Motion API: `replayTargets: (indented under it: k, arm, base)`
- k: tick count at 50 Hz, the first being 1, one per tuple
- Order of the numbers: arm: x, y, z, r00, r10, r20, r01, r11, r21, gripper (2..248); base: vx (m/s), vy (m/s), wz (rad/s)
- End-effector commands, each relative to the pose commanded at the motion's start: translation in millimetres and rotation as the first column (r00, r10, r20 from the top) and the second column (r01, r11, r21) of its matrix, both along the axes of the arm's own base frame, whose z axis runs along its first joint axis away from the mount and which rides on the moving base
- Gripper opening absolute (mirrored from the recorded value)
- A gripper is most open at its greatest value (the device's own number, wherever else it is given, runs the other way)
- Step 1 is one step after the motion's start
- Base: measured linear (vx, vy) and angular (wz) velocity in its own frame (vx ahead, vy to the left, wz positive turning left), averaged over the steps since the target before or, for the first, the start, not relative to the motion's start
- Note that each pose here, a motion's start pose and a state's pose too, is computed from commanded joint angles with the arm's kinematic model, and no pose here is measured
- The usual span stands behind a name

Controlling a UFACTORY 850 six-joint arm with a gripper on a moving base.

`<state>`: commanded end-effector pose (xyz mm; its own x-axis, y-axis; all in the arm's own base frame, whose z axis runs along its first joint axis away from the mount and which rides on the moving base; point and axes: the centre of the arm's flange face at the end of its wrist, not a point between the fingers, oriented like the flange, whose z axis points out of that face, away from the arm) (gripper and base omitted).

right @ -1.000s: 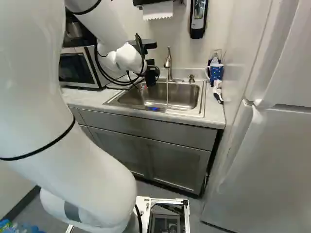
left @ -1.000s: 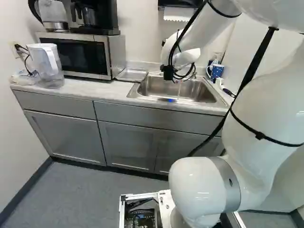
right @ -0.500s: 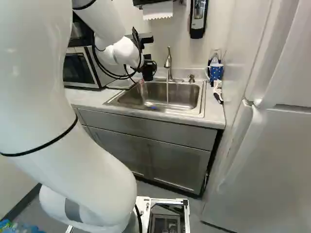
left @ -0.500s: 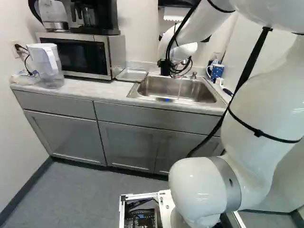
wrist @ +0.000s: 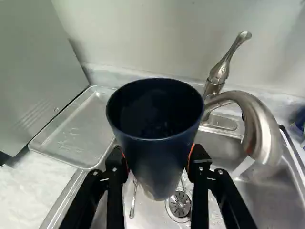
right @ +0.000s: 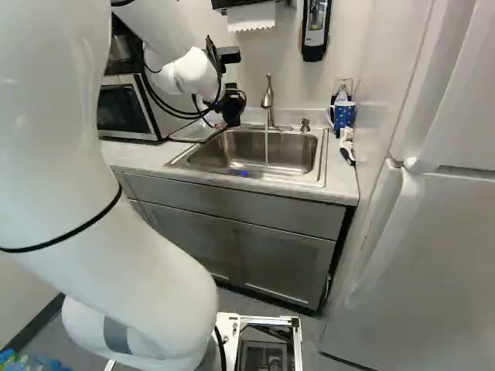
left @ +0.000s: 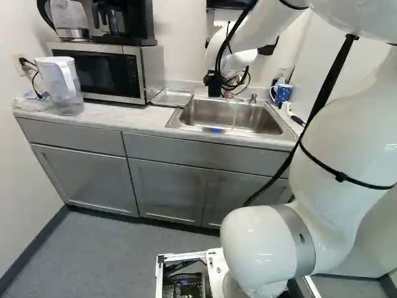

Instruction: Rinse the cup and place it in the tray

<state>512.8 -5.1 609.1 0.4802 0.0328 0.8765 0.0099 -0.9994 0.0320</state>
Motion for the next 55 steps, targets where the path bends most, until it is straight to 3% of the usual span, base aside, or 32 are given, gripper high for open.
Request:
replayTargets:
  k: [12,36,43,55]
  arm:
    - [1,4.3,12.9,1.000,0.008,0.017,-0.008,1.000,0.000,125]
    - [3,7.2,12.9,1.000,0.013,0.017,-0.013,1.000,0.002,125]
    - [3,7.2,12.9,1.000,-0.010,0.017,0.009,0.999,0.043,125]
    - [3,7.2,12.9,0.998,-0.067,0.012,0.064,0.987,0.148,125]
  base:
    - [0.000,0.000,0.000]
    - [0.000,0.000,0.000]
    - [0.000,0.000,0.000]
    - [0.000,0.000,0.000]
